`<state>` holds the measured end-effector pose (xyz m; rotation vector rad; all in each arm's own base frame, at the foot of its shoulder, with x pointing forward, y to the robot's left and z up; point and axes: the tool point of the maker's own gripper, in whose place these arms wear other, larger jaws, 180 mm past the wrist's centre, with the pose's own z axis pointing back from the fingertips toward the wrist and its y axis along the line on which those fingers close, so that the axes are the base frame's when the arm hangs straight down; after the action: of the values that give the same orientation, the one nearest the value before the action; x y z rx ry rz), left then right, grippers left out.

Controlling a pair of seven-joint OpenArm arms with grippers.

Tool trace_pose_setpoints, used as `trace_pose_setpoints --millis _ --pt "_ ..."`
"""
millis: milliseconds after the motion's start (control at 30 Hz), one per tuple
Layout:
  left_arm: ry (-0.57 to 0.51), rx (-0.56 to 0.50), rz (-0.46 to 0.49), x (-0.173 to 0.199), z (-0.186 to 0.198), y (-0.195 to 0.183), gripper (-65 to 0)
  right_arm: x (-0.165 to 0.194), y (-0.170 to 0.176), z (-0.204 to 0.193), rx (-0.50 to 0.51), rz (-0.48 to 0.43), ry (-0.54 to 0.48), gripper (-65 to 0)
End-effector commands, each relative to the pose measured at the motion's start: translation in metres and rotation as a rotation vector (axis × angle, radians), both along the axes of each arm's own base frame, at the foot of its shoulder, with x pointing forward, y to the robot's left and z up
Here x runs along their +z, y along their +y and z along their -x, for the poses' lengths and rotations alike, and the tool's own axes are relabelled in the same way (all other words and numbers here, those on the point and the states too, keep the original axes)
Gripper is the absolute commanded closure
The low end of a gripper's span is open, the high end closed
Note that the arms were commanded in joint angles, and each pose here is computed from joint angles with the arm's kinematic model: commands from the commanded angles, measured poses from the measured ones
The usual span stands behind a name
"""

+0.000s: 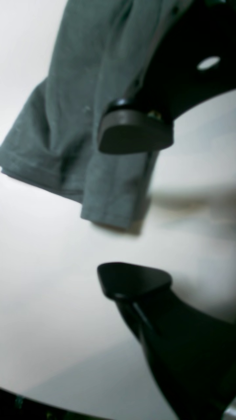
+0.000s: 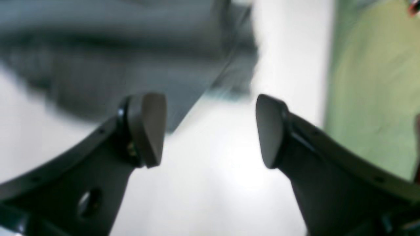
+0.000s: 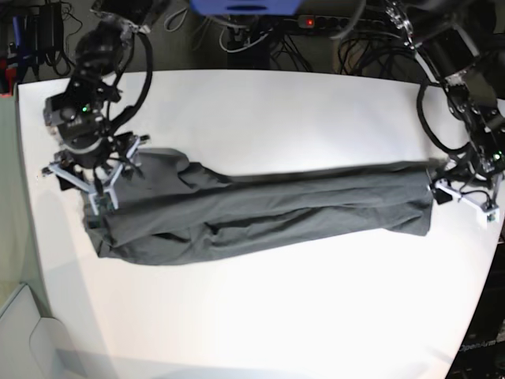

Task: Layout the t-shirt on the table in an organized manner, then fold the t-shirt properly
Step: 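Lower the folded edge onto the shirt and release with both grippers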

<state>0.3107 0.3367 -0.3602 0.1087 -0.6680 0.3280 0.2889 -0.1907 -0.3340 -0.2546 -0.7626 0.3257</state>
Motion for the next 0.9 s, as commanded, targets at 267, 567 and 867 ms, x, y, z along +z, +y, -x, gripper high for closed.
trace_pose_setpoints --millis 267,567,867 --pt "-0.025 -0.005 -0.056 0.000 0.017 0.007 -49.7 -0.021 0.023 -0.011 0.056 -0.069 0.025 -43.3" --pt "0.001 -0.011 -0.065 -0.006 0.032 0.005 -49.7 -0.054 0.040 -0.019 0.089 -0.141 0.083 -43.4" --pt "-0.035 -0.031 -0.108 0.012 0.039 -0.004 -49.7 -0.091 0.053 -0.008 0.105 -0.206 0.170 -43.3"
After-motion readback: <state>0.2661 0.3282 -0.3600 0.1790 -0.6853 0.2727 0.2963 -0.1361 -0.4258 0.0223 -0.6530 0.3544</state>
